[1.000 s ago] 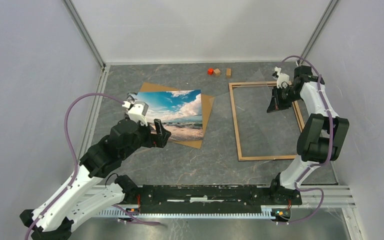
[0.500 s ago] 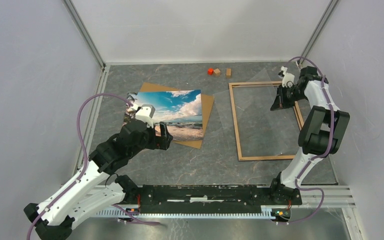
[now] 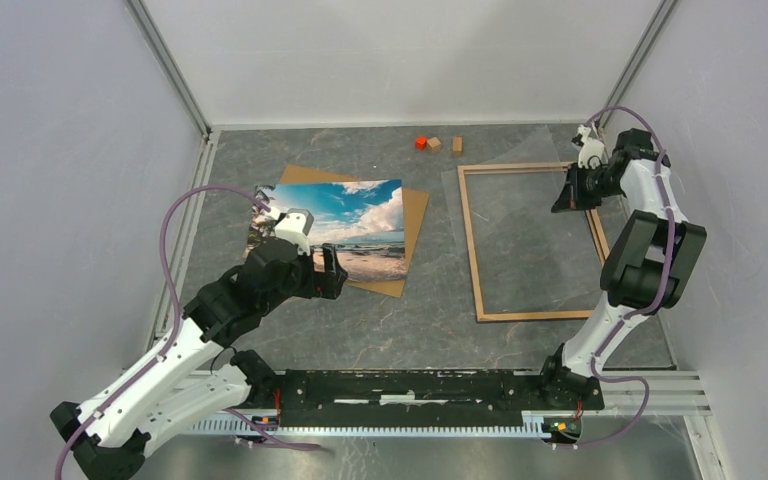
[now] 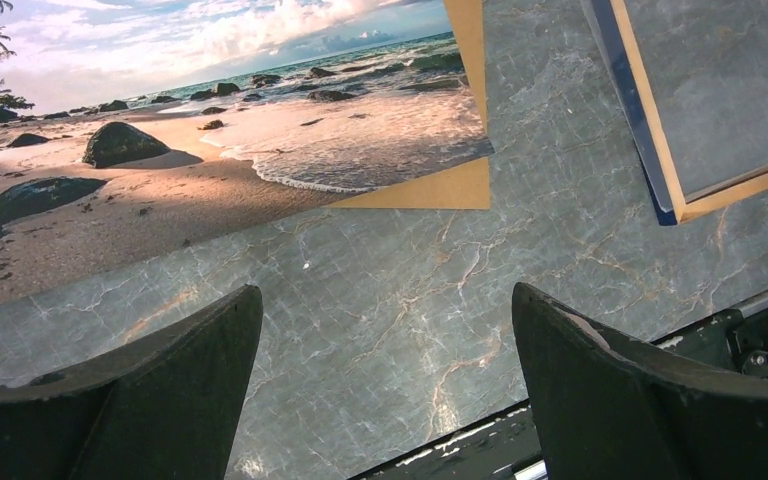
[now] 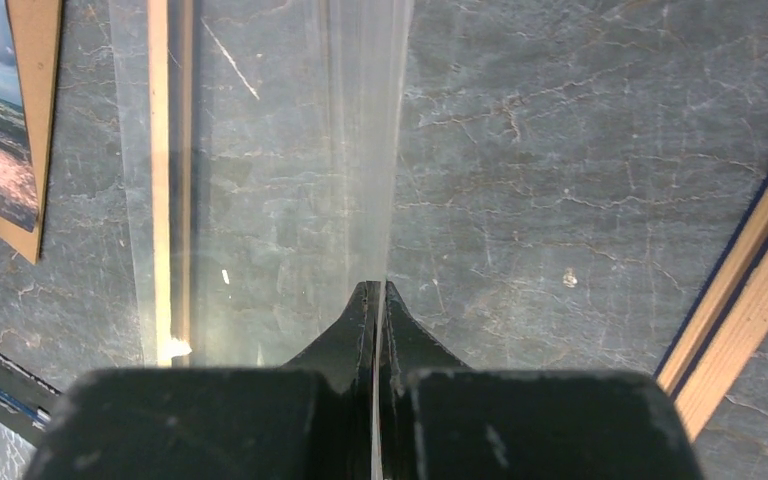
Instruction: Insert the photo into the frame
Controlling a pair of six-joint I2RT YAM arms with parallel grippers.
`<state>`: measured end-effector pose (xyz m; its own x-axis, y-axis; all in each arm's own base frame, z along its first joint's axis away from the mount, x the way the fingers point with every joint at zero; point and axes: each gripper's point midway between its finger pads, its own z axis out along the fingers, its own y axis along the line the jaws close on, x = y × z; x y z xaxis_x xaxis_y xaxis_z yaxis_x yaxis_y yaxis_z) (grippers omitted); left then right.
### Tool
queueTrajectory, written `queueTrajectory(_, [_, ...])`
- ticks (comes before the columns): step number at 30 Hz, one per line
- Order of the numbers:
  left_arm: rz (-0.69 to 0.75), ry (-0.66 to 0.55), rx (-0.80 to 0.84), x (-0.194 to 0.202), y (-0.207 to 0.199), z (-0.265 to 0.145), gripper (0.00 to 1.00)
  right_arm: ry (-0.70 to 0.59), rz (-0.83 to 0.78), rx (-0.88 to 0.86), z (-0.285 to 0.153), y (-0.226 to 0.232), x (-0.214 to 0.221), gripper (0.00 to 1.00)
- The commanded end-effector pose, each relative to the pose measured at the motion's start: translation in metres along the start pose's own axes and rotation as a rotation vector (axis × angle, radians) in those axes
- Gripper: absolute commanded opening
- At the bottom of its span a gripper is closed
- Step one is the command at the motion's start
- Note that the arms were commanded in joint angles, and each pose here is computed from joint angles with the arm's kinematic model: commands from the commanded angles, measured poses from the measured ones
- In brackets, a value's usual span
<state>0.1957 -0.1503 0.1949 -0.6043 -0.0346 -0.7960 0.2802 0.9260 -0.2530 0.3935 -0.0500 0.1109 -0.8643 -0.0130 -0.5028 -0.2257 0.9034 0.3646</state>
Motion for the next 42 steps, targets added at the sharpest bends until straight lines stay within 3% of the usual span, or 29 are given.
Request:
queueTrajectory(1, [0.026, -0.035, 0.014, -0.009, -0.004, 0.003, 1.00, -0.044, -0.048, 0.064, -0.010, -0.025, -0.014, 0.00])
queueTrajectory(42, [0.021, -0.045, 0.047, -0.014, -0.012, 0.004, 1.00, -0.061, 0.018, 0.132, -0.017, -0.052, 0.005, 0.00])
